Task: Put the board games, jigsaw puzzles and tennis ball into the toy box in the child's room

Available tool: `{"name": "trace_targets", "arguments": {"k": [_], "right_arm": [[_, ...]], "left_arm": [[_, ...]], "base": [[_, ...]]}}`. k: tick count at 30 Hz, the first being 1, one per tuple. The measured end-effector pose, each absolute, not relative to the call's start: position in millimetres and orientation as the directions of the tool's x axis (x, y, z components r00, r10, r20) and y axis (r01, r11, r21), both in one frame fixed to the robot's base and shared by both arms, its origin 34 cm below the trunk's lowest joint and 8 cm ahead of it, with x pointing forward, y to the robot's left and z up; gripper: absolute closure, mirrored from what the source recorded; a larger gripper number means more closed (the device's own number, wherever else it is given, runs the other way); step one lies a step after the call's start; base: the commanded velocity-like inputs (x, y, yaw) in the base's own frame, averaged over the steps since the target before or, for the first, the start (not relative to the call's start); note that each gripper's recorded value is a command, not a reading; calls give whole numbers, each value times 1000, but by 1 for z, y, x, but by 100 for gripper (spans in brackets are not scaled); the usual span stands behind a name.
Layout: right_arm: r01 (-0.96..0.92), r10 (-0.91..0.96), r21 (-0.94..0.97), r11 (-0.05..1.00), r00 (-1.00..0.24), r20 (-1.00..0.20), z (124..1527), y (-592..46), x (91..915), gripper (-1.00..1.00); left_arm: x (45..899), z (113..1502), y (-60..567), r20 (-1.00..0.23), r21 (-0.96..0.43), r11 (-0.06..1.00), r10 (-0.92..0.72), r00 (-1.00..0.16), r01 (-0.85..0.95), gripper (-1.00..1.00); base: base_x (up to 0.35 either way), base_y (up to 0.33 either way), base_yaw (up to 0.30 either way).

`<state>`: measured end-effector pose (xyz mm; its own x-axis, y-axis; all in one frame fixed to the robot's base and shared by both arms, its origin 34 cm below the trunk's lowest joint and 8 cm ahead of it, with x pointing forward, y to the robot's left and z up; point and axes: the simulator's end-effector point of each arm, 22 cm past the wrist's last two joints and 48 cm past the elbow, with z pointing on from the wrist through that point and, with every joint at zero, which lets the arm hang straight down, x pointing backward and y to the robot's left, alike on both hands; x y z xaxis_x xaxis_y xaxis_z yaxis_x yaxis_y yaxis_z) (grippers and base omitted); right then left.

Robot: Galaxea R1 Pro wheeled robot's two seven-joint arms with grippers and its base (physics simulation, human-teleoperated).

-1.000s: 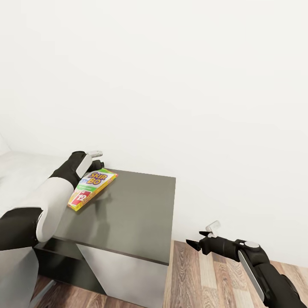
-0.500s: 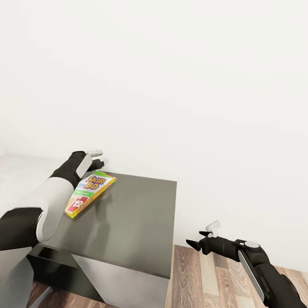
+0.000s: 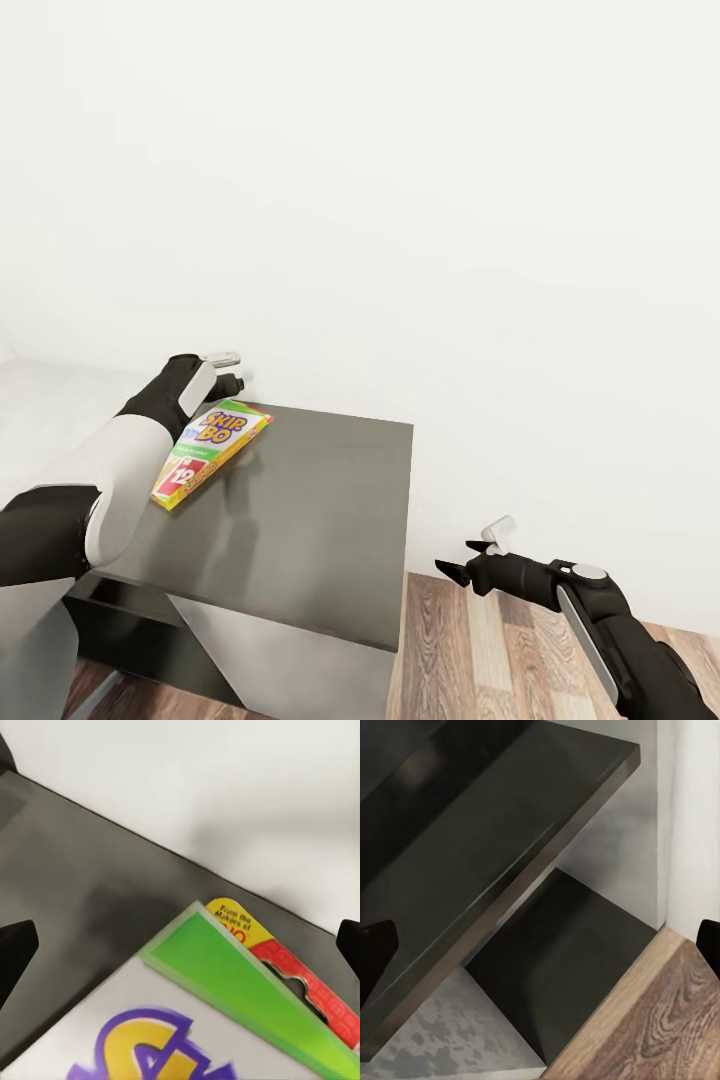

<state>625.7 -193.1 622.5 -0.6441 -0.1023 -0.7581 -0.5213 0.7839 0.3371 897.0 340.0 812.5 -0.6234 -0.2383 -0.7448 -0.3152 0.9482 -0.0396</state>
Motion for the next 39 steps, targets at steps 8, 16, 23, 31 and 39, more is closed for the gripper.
{"name": "trace_targets", "arguments": {"k": [8,16,23,31,39], "right_arm": [[-522,-102,337,783,-644,-758,623,-193,626,-100],[-522,-102,337,784,-644,-758,623,-193,626,-100],[-521,-102,338,784,-644,-758,623,-193,626,-100],[-522,-102,337,784,-644,-758,622,-193,626,-100],[-522,-103,337,783,-644,-758,622,-192,626,-100]], "left_arm": [[895,809,340,-735,-39,948,-241,-634,-315,-100],[892,806,338,-723,-37,949,-241,-648,-312,-100],[890,804,338,-712,-33,950,-239,-660,-309,-100],[886,800,337,-694,-28,952,-237,-680,-304,-100],[879,793,336,-659,-17,956,-232,-715,-294,-100]], "base": [[0,0,0],[0,0,0],[0,0,0],[0,0,0],[0,0,0]]}}
